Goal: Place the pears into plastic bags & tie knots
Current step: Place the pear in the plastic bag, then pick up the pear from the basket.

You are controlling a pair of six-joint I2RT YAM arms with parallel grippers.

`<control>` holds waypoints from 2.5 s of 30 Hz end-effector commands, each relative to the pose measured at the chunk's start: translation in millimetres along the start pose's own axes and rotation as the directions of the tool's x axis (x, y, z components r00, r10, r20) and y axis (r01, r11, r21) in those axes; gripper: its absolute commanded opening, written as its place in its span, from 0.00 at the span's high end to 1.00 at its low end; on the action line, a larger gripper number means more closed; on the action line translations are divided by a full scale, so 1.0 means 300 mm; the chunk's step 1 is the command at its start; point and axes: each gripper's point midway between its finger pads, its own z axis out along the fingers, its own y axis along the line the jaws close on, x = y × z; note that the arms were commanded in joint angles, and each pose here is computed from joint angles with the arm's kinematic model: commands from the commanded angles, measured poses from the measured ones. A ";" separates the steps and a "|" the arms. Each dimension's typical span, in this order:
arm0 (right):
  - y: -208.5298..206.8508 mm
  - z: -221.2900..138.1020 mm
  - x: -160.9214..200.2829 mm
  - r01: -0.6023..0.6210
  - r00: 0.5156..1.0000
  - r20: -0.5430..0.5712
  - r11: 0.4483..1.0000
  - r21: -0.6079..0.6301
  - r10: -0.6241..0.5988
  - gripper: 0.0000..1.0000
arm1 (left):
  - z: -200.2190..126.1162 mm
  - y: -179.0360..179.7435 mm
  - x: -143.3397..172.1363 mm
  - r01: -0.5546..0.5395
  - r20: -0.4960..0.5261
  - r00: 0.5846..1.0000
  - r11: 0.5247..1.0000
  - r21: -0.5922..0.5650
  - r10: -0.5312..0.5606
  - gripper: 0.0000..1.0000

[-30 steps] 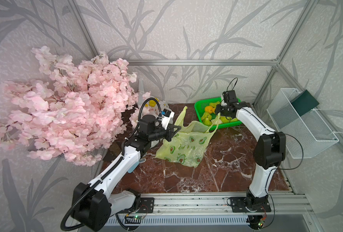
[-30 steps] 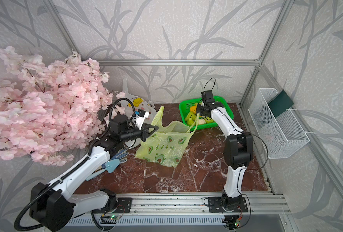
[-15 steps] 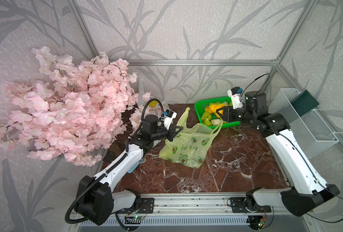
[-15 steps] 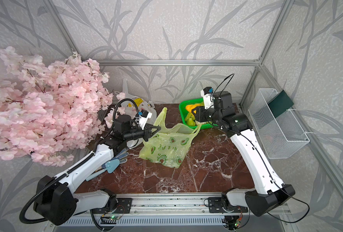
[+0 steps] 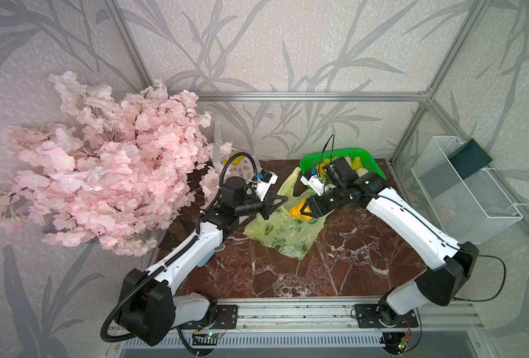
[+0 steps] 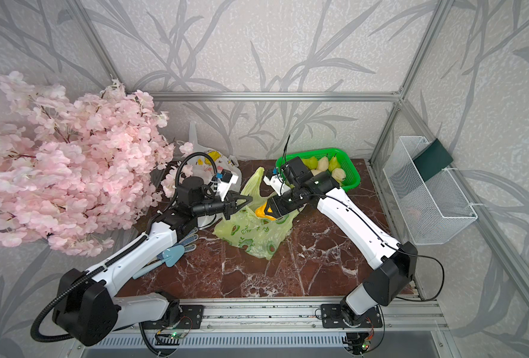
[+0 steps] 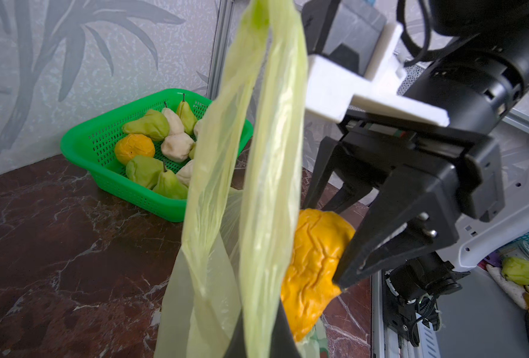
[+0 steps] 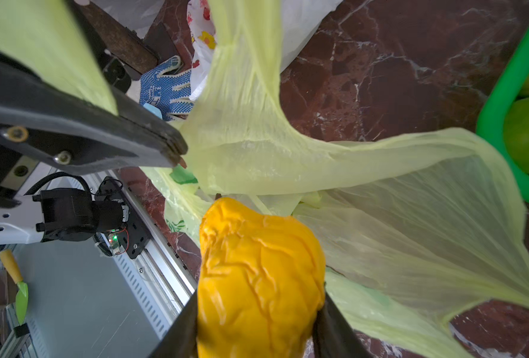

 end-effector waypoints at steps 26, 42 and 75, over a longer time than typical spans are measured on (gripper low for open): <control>-0.242 0.305 0.071 -0.382 0.915 -0.037 0.894 0.236 0.401 0.59 | 0.048 -0.029 0.066 -0.016 0.057 0.998 1.000 -0.015 0.017 1.00; -0.224 -0.159 -0.267 -0.345 0.896 0.327 0.935 0.083 0.302 0.23 | -0.052 0.104 0.177 0.034 -0.022 0.999 0.945 -0.325 -0.044 1.00; -0.951 0.393 -0.240 -0.394 0.906 0.101 0.730 0.558 0.412 0.31 | -0.095 0.063 0.211 0.007 -0.066 0.997 0.952 -0.306 -0.029 1.00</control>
